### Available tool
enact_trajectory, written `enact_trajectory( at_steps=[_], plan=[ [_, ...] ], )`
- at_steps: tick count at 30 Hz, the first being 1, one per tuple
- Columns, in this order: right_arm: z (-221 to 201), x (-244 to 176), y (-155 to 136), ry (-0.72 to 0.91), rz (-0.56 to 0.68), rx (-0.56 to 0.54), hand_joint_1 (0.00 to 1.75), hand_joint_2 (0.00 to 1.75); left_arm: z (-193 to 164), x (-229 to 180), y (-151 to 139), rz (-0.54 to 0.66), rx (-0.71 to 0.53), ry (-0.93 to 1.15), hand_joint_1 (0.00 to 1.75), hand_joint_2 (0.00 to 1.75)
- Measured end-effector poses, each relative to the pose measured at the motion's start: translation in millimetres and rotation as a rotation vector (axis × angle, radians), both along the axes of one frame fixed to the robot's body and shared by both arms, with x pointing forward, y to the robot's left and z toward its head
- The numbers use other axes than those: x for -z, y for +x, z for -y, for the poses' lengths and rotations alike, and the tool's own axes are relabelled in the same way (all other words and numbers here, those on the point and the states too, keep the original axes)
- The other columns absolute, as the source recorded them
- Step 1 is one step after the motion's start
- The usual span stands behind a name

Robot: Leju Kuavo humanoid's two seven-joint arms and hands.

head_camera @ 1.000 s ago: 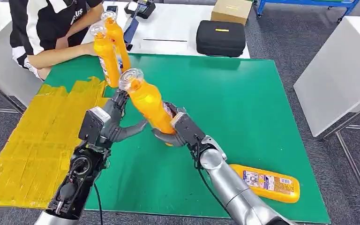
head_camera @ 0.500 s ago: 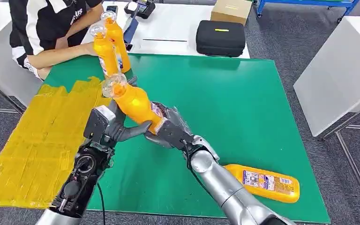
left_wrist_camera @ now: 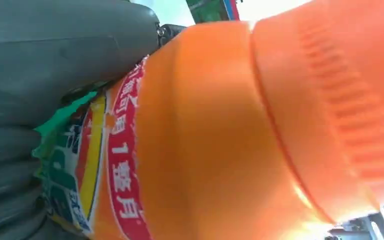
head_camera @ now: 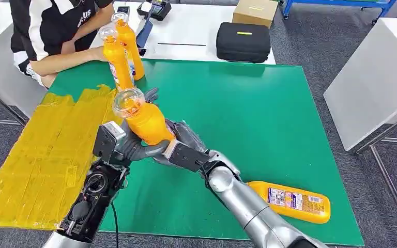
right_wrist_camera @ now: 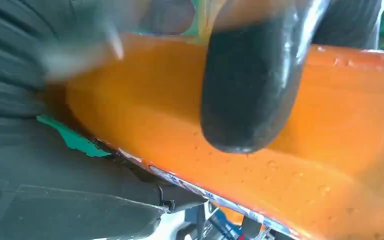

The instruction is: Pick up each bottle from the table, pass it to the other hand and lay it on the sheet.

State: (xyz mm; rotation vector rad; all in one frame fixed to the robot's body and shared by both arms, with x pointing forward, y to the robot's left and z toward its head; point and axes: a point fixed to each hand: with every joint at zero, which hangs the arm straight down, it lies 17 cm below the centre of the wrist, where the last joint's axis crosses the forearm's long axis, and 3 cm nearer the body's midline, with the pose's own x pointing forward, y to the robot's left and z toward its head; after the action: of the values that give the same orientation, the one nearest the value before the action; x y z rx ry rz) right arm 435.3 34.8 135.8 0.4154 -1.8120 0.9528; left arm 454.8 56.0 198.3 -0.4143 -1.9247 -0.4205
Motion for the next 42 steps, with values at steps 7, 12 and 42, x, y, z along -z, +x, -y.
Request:
enact_trajectory(
  at_steps=[7, 12, 42],
  plan=[
    [-1, -2, -12, -0.007, 0.003, -0.075, 1.75, 1.75, 0, 0, -8, -0.008, 0.013, -0.047, 1.75, 1.75],
    [-1, 3, -20, -0.019, 0.007, -0.089, 1.75, 1.75, 0, 4, -14, -0.014, 0.013, -0.059, 1.75, 1.75],
    [46, -56, -62, 0.165, 0.204, -0.040, 0.00, 0.00, -41, -30, 26, 0.188, -0.264, 0.156, 1.75, 1.75]
  ],
)
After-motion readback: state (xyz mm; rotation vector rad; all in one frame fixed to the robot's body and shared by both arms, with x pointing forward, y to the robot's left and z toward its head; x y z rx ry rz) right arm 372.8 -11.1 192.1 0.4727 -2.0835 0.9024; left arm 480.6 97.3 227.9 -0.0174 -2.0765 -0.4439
